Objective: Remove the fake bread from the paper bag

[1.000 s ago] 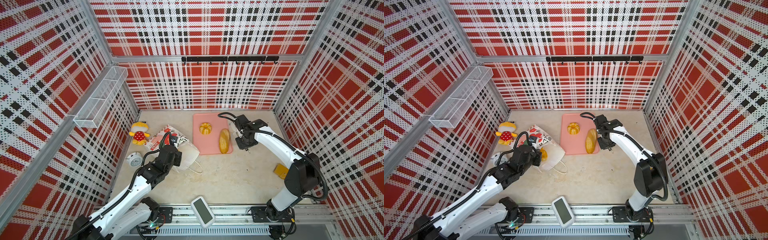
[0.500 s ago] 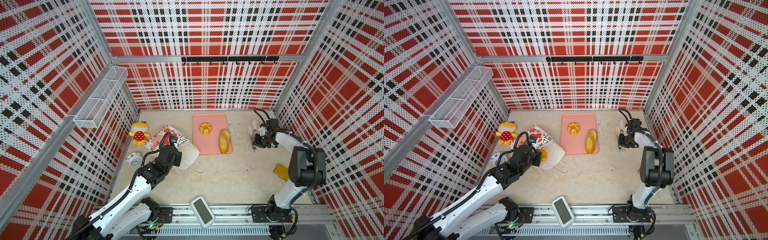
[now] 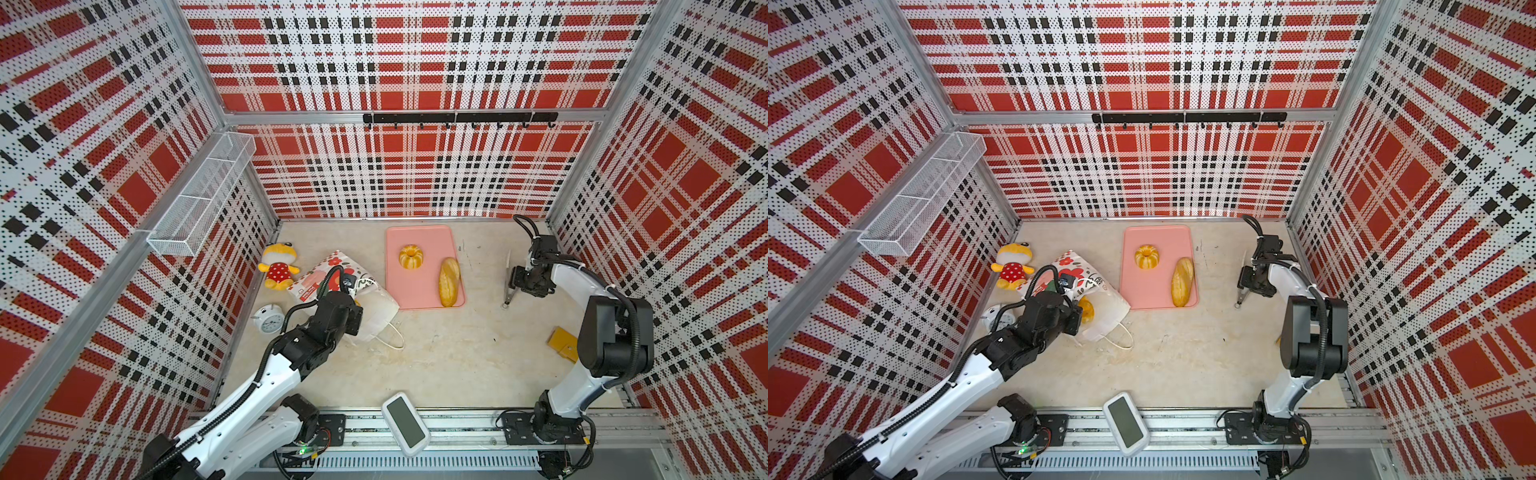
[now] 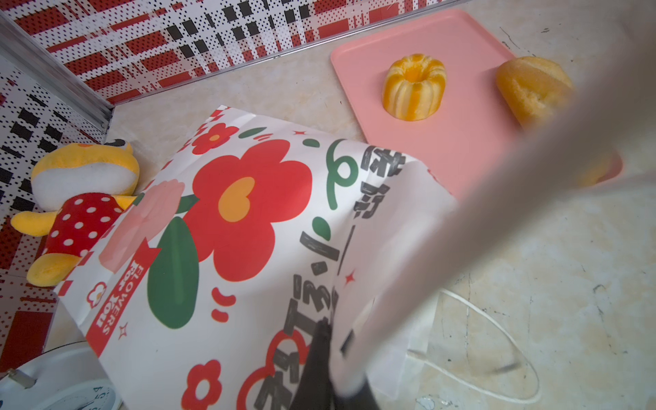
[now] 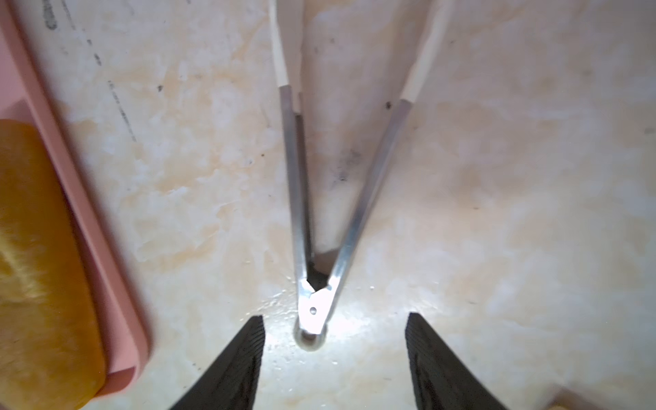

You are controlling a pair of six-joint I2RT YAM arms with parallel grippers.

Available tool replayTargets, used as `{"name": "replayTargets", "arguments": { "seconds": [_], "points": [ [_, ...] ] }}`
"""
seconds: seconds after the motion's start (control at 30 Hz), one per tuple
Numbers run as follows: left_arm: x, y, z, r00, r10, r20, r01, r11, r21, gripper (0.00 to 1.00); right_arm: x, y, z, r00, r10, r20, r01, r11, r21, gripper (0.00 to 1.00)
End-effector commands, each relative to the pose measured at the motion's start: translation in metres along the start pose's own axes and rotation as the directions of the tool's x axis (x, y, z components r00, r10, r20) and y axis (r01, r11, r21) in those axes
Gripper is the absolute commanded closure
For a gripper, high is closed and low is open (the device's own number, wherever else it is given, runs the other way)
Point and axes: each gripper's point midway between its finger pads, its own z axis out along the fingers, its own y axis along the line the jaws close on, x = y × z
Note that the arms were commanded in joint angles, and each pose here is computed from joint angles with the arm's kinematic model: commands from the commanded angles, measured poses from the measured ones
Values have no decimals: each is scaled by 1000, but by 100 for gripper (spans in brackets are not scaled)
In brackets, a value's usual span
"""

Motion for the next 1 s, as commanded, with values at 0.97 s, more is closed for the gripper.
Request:
{"name": "replayTargets", "arguments": {
  "seconds": [0.97],
  "points": [
    [-3, 2, -6, 1000, -8, 12, 8, 1000, -2, 100, -19, 37, 93, 993, 117, 24, -118, 990, 71, 32]
  ]
}}
